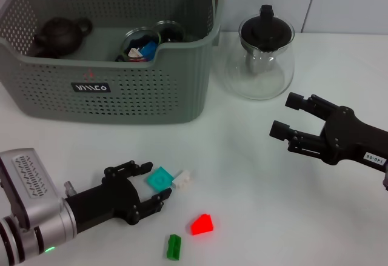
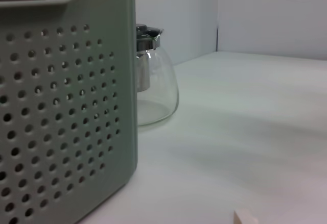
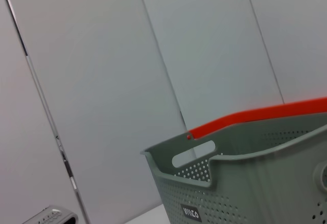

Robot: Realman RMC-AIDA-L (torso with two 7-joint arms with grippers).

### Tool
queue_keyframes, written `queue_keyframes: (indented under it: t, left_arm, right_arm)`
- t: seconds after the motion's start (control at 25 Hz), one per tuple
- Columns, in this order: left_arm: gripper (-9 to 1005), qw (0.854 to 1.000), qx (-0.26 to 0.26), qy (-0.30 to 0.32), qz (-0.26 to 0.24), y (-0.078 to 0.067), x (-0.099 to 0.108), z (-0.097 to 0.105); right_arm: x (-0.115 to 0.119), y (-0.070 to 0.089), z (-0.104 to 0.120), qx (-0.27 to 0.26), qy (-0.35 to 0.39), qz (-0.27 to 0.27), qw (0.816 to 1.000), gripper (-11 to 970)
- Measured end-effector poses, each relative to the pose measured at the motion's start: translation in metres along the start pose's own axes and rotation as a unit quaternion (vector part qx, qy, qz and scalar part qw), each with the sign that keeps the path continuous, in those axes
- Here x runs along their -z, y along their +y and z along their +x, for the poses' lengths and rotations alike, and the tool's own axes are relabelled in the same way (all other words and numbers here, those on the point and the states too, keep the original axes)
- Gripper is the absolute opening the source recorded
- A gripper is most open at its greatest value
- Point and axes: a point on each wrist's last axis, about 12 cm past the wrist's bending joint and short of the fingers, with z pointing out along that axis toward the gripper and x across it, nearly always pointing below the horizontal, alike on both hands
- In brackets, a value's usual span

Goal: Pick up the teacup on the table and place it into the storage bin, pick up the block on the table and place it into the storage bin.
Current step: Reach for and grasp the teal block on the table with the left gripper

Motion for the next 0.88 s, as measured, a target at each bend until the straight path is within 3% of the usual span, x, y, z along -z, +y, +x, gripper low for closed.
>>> queue_keyframes:
  t: [0.88]
  left_arm:
    - [646,1.0,0.003,0.001,-0.013,0.0029,0.0012,0.0008]
  right_arm:
    - [0.0025,0.0005,0.0011,-0.001,0.0,0.002,1.0,945]
